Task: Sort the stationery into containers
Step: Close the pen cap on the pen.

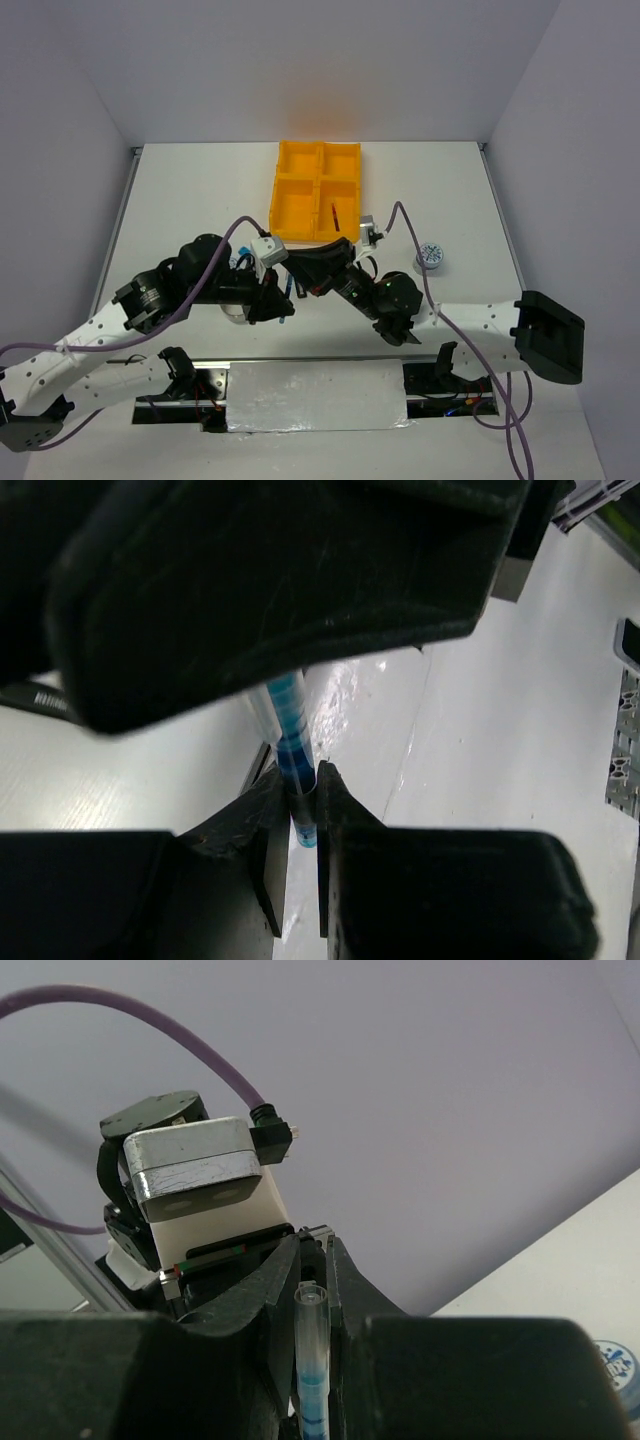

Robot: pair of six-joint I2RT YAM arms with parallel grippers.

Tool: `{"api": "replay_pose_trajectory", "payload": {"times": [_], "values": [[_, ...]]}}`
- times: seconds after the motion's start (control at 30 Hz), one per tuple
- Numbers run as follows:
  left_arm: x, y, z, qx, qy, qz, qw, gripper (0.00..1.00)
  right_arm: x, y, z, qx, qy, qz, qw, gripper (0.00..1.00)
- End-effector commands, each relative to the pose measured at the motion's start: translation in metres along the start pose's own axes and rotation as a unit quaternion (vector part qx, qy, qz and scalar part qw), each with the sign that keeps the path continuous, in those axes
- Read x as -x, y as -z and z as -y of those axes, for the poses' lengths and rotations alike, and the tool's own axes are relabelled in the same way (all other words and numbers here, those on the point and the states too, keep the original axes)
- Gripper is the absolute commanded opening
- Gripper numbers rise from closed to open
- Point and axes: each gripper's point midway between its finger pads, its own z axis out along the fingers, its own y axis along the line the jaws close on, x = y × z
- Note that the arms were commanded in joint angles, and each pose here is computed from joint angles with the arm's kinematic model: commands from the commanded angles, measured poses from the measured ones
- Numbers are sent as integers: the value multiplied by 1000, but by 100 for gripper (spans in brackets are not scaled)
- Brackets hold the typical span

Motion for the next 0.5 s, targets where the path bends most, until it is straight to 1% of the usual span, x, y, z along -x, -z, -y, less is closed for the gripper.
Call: {"api": "replay_pose_trajectory", "payload": {"times": [0.0,0.03,0.07,0.17,0.2,0.3,0.37,0.4,0.47], "values": [[187,73,71,-67,-186,327,924,0,-173,97,73,-108,2,-308,945,0],[189,75,71,-65,-188,327,924,0,-184,107,79,-118,0,-321,940,0],[192,74,67,-60,-188,326,925,0,-184,106,79,-113,-4,-312,943,0],[200,81,68,-61,-197,330,921,0,-195,118,88,-126,-16,-321,939,0],[195,79,67,-62,-194,319,925,0,-197,123,92,-133,-17,-323,937,0],[196,80,62,-56,-193,322,925,0,-200,127,95,-139,-17,-324,936,0],[195,84,57,-45,-189,328,924,0,-202,127,92,-134,-13,-329,935,0],[201,92,61,-46,-196,347,916,0,-205,128,90,-133,-12,-336,933,0],[203,96,58,-47,-190,357,913,0,-210,126,86,-135,-9,-337,932,0]]}}
